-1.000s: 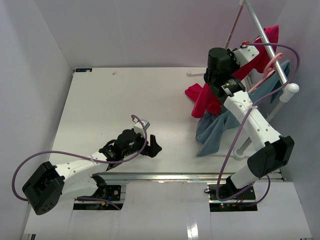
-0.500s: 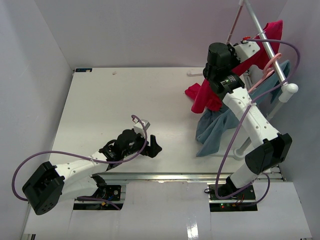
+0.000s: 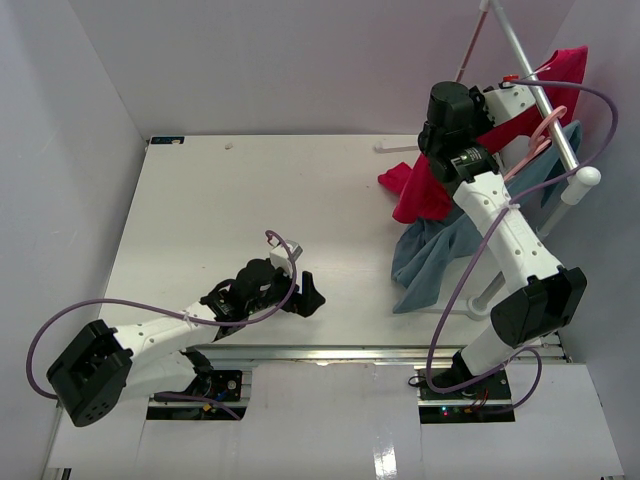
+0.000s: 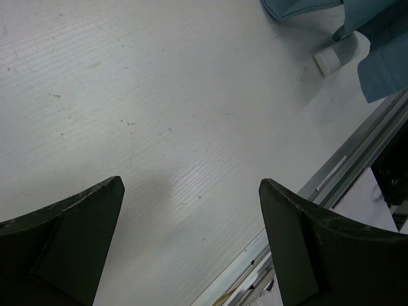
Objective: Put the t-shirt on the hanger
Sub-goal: Place the hanger at the clothesline, then reset both arms
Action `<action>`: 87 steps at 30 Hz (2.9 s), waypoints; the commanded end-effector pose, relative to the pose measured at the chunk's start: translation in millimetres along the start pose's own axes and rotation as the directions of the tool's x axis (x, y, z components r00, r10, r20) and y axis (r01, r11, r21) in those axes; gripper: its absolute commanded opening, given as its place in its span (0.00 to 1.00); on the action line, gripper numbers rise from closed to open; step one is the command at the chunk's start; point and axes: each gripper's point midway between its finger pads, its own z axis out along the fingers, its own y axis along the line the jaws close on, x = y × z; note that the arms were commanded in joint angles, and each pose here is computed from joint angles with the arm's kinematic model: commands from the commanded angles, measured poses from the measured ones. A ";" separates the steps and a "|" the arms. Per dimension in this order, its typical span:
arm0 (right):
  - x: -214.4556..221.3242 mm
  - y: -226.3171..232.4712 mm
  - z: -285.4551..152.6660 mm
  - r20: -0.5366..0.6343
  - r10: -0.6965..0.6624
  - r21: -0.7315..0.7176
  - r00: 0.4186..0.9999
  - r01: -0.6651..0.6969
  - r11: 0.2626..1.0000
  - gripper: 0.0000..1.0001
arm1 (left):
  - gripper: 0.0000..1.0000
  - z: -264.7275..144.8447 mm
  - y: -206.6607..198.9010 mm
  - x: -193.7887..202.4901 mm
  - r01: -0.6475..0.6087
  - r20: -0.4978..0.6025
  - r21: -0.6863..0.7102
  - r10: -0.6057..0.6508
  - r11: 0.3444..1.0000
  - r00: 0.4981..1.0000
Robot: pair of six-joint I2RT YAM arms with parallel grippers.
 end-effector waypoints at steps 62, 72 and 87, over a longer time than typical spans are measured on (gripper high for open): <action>-38.5 -7.9 -124.6 -0.168 -0.443 -0.669 0.881 0.228 0.707 0.90 | 0.98 -20.5 3.2 -40.0 -0.087 0.197 -0.048 0.094 0.995 0.976; 42.1 8.6 -232.2 0.007 -0.620 -0.933 0.784 0.228 0.278 0.90 | 0.98 -35.8 -8.2 -54.2 -0.111 0.284 0.001 0.106 0.994 0.953; 146.8 -88.9 -328.3 -0.088 -0.627 -0.996 0.774 -0.057 0.069 0.90 | 0.98 -82.0 -24.0 -82.7 -0.121 0.487 0.068 0.073 0.990 0.870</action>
